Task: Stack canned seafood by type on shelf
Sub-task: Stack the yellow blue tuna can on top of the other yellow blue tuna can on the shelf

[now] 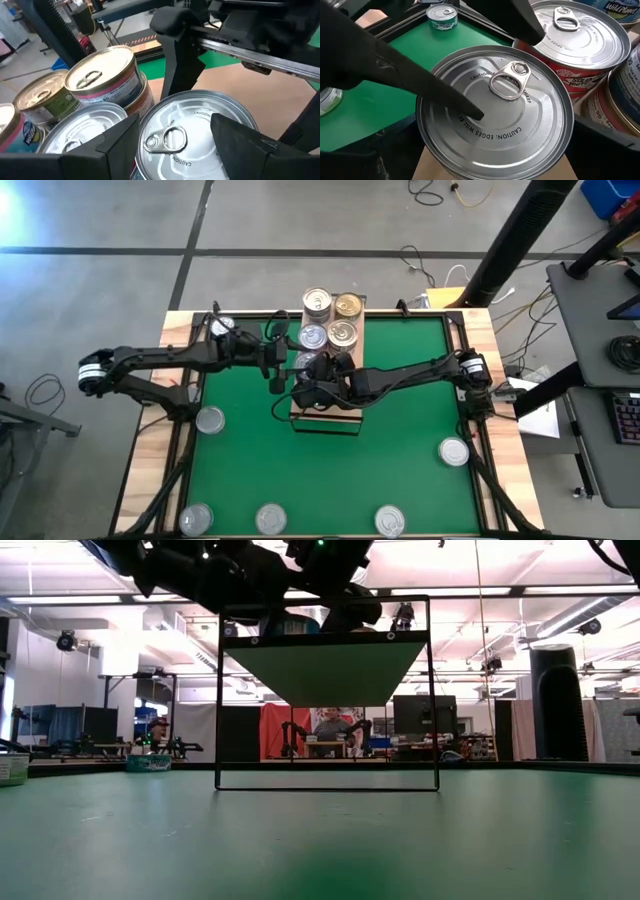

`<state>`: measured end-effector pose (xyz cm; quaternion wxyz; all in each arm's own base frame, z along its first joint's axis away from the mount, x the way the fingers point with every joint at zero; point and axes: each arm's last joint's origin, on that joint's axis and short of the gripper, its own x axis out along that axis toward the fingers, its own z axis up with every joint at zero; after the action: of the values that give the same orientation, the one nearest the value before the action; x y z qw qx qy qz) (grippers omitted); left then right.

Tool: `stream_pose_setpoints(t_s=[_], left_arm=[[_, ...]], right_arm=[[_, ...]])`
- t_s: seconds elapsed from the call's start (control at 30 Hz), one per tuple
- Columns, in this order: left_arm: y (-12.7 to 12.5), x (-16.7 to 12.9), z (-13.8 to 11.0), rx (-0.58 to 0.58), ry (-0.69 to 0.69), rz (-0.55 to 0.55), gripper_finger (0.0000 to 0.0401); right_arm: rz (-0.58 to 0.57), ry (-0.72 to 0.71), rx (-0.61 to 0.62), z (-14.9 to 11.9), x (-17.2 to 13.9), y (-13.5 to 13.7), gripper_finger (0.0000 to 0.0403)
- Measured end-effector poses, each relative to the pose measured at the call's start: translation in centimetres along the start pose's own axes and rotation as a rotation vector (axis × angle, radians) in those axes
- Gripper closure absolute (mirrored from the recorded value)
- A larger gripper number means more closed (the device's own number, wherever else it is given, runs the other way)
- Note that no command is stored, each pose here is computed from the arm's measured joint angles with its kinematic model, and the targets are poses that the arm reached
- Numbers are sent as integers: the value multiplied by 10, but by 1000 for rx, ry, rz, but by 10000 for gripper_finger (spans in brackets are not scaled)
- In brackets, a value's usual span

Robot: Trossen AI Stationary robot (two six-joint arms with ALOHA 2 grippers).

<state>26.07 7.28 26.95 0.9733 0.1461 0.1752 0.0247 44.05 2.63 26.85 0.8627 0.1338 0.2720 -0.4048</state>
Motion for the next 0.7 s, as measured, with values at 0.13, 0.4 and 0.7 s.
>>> stream_pose_setpoints(t_s=[0.13, 0.4, 0.7], left_arm=[[1, 1, -3, -13, 40, 56, 169], [0, 3, -9, -22, 97, 73, 169], [0, 3, -11, -81, 105, 80, 169]], right_arm=[[-4, 2, -9, 0, 1, -1, 4], [1, 5, -38, 1, 1, -1, 3], [20, 24, -65, 0, 1, -1, 3]])
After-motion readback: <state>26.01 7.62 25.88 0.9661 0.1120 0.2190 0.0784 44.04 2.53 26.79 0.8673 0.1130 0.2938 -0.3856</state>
